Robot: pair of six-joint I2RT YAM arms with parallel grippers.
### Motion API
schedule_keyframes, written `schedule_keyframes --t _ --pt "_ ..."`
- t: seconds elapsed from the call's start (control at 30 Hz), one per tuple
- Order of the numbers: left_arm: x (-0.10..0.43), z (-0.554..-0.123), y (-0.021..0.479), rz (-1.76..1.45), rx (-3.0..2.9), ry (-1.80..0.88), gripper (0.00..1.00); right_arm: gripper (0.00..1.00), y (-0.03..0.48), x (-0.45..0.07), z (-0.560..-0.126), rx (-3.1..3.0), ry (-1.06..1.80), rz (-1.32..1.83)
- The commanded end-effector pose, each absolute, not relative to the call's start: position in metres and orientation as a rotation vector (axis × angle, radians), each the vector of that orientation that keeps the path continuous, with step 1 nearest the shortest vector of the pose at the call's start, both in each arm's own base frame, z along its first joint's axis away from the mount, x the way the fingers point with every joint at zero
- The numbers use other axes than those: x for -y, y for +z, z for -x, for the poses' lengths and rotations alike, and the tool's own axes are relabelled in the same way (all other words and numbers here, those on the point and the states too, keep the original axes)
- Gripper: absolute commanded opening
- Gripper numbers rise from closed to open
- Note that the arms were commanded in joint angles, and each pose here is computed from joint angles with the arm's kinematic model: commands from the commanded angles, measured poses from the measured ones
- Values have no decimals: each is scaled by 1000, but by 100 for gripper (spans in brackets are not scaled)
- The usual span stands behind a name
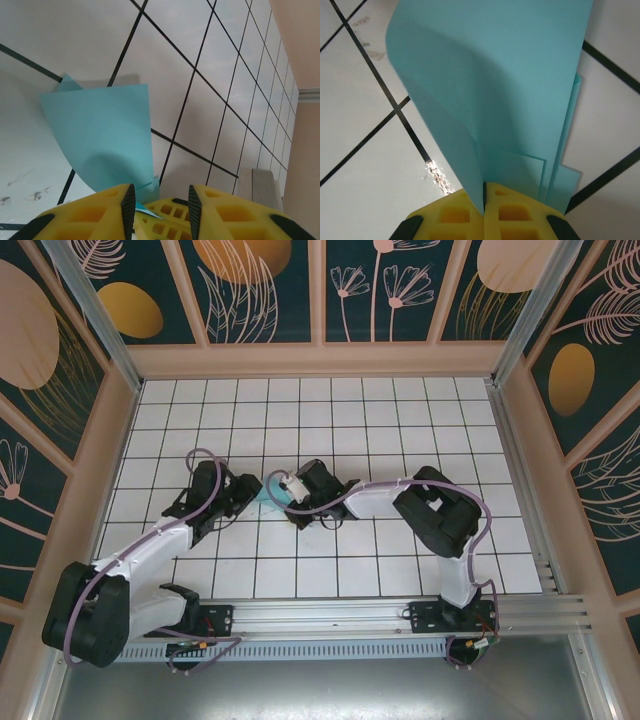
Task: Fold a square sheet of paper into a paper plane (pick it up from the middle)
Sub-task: Fold the wing for the fifth time at the center of the table.
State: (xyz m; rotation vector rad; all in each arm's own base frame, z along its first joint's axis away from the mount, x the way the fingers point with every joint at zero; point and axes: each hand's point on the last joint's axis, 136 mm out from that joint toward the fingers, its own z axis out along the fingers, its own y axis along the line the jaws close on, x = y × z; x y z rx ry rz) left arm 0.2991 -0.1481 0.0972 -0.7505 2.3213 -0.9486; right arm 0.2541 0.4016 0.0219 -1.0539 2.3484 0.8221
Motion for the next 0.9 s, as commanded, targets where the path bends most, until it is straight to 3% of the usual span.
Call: schedule_keyframes --t 0.0,0.27,0.87 --pt "157 -299 107 661 -2281 -1038 34 0 17 -402 -243 -2450 959 1007" --pt "167 -294 100 599 -2276 -1125 27 0 37 -399 -246 -2444 1199 872" --pt "211 -289 69 439 -2350 -1226 19 0 36 -384 -253 -2518 1444 581"
